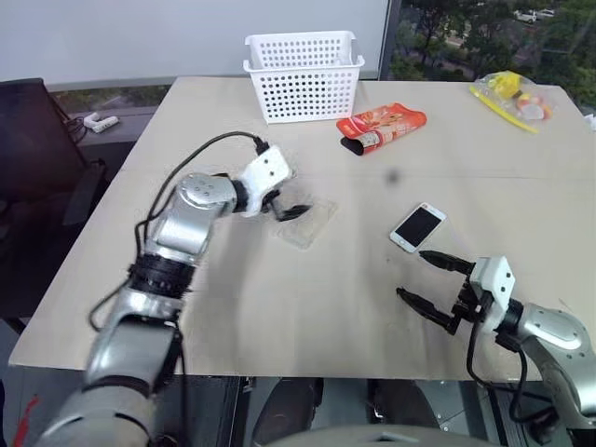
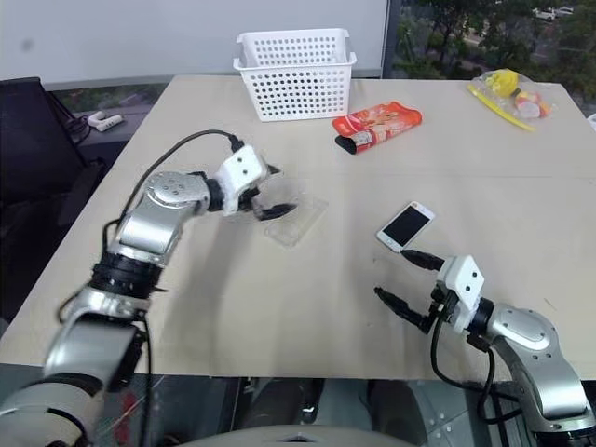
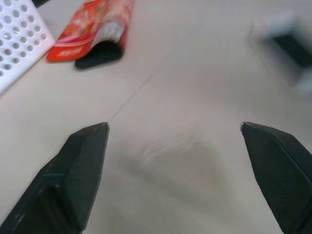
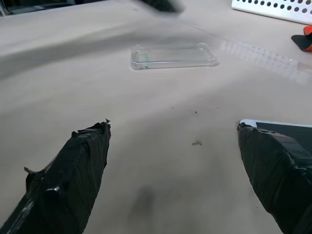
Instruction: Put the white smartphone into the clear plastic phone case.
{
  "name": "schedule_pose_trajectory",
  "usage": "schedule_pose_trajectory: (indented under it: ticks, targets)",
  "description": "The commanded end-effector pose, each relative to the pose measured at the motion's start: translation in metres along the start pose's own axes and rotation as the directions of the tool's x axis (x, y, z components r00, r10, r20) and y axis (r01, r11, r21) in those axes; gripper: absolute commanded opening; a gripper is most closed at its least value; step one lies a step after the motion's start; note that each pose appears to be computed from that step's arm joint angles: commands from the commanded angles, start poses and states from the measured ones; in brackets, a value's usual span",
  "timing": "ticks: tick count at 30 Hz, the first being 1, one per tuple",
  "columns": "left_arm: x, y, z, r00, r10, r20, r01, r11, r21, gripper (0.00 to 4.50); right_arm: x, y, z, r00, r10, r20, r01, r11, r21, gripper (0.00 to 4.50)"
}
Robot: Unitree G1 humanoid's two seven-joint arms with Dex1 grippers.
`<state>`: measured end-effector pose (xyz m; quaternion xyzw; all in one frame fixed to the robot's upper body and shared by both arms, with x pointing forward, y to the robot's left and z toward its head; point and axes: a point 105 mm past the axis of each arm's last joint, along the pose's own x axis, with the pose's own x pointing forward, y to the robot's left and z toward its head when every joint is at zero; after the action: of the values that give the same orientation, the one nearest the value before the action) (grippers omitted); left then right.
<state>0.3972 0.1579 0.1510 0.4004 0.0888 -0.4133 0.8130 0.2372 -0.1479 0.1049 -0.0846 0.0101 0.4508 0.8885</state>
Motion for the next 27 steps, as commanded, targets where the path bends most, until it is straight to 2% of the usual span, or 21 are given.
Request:
schedule_pose_trajectory:
  ticks: [1,3,5,8,11,13,16,18,21,24,27]
  targets:
    - [0.0,0.015,-0.018,0.998,0.041,-0.052,-0.032,0.986,0.166,4.44,-0.001,-0.001,0.01,0.999,-0.014,0.035,0.016,0.999,-0.035,4.5]
    - [0.002,0.026,-0.024,0.991,0.123,-0.046,-0.117,0.987,0.112,4.44,-0.003,0.0,0.01,0.999,-0.021,0.034,0.022,0.999,-0.035,4.5]
    - [0.005,0.025,-0.031,0.988,0.138,-0.063,-0.13,0.983,0.127,4.44,-0.004,0.001,0.01,0.999,-0.026,0.033,0.028,0.999,-0.034,4.5]
    - [0.013,-0.002,-0.039,0.998,0.018,-0.063,-0.009,0.989,0.149,4.44,-0.005,0.001,0.01,0.999,-0.029,0.031,0.03,0.999,-0.033,4.5]
    - [0.018,-0.043,-0.023,0.983,-0.179,0.045,0.172,0.978,0.117,4.44,-0.005,0.0,0.011,0.999,-0.03,0.029,0.031,0.999,-0.034,4.5]
    - [0.015,-0.069,-0.003,0.94,-0.302,0.157,0.294,0.953,0.072,4.44,-0.006,-0.001,0.011,0.999,-0.029,0.026,0.03,0.999,-0.036,4.5]
    - [0.006,-0.092,0.021,0.877,-0.387,0.284,0.391,0.919,0.045,4.44,-0.006,-0.002,0.011,0.999,-0.027,0.025,0.028,0.999,-0.037,4.5]
    - [0.005,-0.097,0.033,0.855,-0.39,0.343,0.408,0.913,0.02,4.44,-0.004,-0.002,0.011,0.999,-0.024,0.026,0.024,0.999,-0.037,4.5]
    - [0.01,-0.097,0.038,0.863,-0.372,0.343,0.381,0.924,0.043,4.44,-0.004,-0.002,0.012,0.999,-0.021,0.027,0.022,0.999,-0.039,4.5]
    - [0.013,-0.086,0.035,0.891,-0.324,0.32,0.305,0.946,0.108,4.44,-0.005,-0.004,0.013,0.999,-0.022,0.024,0.023,0.999,-0.044,4.5]
    - [0.007,-0.072,0.034,0.894,-0.305,0.33,0.282,0.952,0.115,4.44,-0.007,-0.005,0.013,0.999,-0.024,0.021,0.025,0.999,-0.047,4.5]
